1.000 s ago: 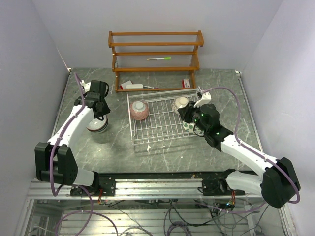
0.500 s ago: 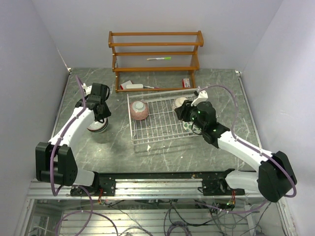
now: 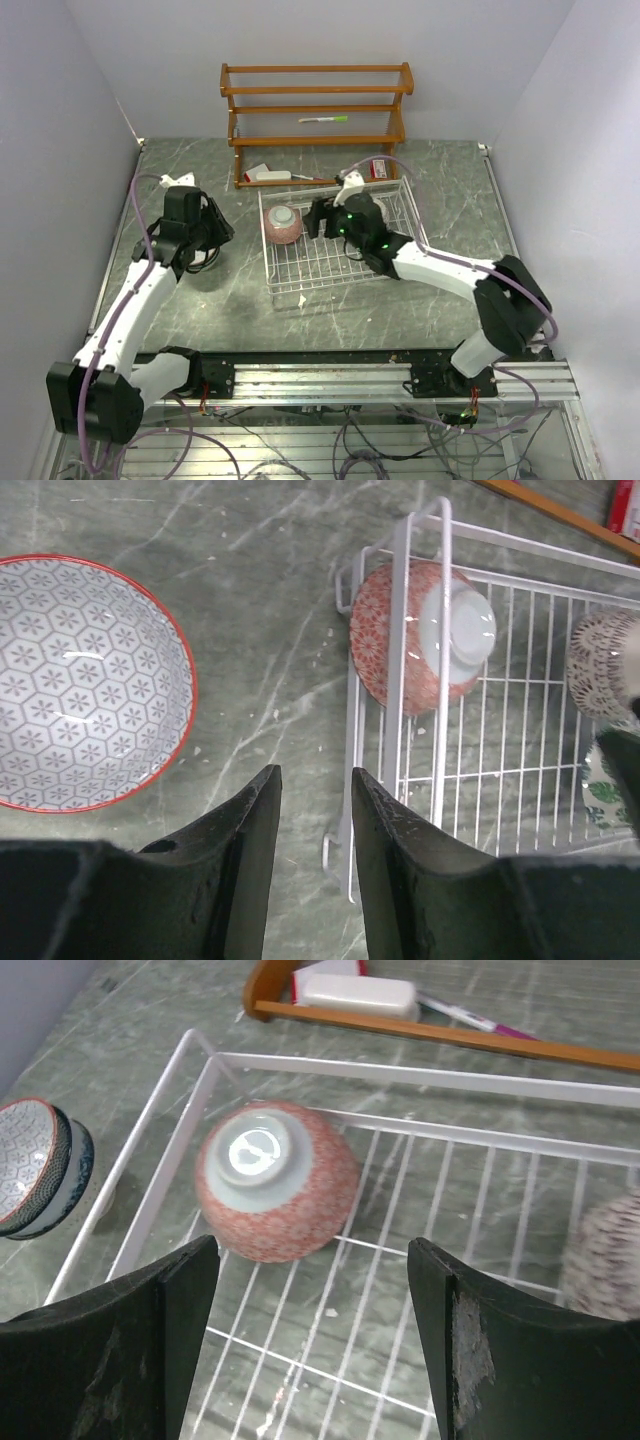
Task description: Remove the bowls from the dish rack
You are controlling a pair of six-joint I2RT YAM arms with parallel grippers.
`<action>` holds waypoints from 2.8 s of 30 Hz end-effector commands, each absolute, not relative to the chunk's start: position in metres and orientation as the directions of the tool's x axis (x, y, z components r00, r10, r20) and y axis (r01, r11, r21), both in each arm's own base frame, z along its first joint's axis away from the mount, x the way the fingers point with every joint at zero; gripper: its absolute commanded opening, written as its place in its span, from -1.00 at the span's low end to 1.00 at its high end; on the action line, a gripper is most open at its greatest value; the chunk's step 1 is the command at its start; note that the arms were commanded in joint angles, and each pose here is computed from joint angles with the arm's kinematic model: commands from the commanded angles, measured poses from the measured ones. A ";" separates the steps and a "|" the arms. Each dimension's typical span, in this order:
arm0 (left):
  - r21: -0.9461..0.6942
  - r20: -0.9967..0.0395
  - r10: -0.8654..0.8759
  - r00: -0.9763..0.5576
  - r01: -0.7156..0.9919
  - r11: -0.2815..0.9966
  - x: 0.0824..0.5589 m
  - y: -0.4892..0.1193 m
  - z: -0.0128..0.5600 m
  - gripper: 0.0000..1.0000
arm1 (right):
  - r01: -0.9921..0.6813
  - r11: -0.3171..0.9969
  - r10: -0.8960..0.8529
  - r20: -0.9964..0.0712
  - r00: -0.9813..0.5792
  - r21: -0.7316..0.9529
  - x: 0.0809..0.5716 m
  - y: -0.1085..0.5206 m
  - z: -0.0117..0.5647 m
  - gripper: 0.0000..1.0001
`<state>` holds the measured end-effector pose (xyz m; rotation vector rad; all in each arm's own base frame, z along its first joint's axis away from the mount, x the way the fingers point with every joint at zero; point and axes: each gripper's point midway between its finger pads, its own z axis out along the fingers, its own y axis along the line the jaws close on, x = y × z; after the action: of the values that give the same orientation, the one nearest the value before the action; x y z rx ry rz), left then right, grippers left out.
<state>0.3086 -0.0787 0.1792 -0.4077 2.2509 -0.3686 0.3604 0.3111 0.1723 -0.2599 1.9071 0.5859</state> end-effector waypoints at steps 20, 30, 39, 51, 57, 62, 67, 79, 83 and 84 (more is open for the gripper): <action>-0.473 -0.727 -0.421 -0.542 -0.049 0.880 0.299 -0.091 0.193 -0.03 | -0.429 0.891 0.093 -0.985 -0.146 0.148 0.413 0.407 0.166 0.63; -0.483 -0.723 -0.423 -0.547 -0.038 0.875 0.297 -0.094 0.191 -0.03 | -0.455 0.869 0.151 -0.980 -0.127 0.193 0.407 0.409 0.152 0.61; -0.486 -0.722 -0.428 -0.544 -0.043 0.873 0.294 -0.093 0.191 -0.03 | -0.459 0.867 0.116 -0.975 -0.190 0.193 0.405 0.414 0.122 0.56; -0.484 -0.720 -0.427 -0.547 -0.045 0.874 0.294 -0.092 0.189 -0.04 | -0.462 0.866 0.100 -0.972 -0.213 0.190 0.400 0.411 0.108 0.33; -0.483 -0.719 -0.427 -0.549 -0.048 0.875 0.295 -0.092 0.188 -0.05 | -0.460 0.866 0.104 -0.971 -0.216 0.195 0.399 0.409 0.106 -0.07; -0.482 -0.719 -0.426 -0.549 -0.048 0.875 0.295 -0.092 0.187 -0.06 | -0.456 0.867 0.113 -0.971 -0.212 0.201 0.397 0.405 0.115 -0.58; -0.483 -0.716 -0.426 -0.553 -0.048 0.875 0.295 -0.093 0.185 -0.06 | -0.436 0.880 0.112 -0.974 -0.198 0.190 0.398 0.398 0.130 -0.99; -0.482 -0.718 -0.426 -0.551 -0.048 0.875 0.295 -0.092 0.186 -0.06 | -0.386 0.907 0.126 -0.983 -0.130 0.167 0.394 0.360 0.173 -1.00; -0.483 -0.716 -0.427 -0.551 -0.049 0.874 0.294 -0.092 0.186 -0.06 | -0.379 0.911 0.124 -0.984 -0.125 0.162 0.391 0.350 0.177 -1.00; -0.483 -0.717 -0.427 -0.551 -0.048 0.874 0.295 -0.093 0.186 -0.06 | -0.377 0.912 0.122 -0.985 -0.123 0.161 0.390 0.348 0.178 -1.00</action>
<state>0.2941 -0.0851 0.1815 -0.3671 2.1299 -0.4699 0.3890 0.3598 0.1453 -0.2514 1.7167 0.4263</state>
